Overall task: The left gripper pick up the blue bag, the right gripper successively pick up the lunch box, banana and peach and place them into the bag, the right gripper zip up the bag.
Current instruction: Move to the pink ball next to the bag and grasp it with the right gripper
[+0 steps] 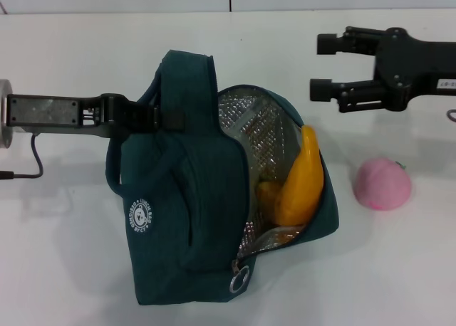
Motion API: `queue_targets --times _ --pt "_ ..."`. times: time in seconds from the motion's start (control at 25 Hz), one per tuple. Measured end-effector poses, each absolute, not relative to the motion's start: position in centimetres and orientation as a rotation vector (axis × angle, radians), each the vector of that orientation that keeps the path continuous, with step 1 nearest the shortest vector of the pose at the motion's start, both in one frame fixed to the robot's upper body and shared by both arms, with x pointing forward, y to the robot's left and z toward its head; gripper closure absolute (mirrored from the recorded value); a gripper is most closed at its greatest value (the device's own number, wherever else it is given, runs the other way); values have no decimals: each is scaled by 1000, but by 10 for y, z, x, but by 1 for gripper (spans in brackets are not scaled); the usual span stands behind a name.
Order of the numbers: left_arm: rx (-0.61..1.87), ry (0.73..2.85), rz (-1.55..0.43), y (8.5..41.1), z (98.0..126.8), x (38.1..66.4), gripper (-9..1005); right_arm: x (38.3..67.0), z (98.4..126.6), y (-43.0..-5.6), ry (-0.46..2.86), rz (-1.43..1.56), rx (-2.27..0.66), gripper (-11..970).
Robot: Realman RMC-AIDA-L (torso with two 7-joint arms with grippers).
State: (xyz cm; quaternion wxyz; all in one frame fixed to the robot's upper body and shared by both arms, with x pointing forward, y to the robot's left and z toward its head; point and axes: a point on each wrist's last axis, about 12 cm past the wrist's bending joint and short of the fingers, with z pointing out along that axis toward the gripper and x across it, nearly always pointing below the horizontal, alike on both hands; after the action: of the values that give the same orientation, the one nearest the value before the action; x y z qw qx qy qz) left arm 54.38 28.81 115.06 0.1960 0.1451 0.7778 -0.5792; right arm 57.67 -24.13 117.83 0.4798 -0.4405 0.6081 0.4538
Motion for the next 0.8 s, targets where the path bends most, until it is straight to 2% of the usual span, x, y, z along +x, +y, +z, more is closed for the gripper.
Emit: queue_targets --times 0.2,0.56,0.8 --pt "408 2178 -1623 288 1151 544 956 577 1177 -256 1536 1064 -1072 90" --pt "409 2178 -1621 288 1151 545 956 578 1168 -302 1892 784 -1172 91" --pt "414 2176 -1621 287 1152 546 956 580 1165 -306 2079 681 -1239 92"
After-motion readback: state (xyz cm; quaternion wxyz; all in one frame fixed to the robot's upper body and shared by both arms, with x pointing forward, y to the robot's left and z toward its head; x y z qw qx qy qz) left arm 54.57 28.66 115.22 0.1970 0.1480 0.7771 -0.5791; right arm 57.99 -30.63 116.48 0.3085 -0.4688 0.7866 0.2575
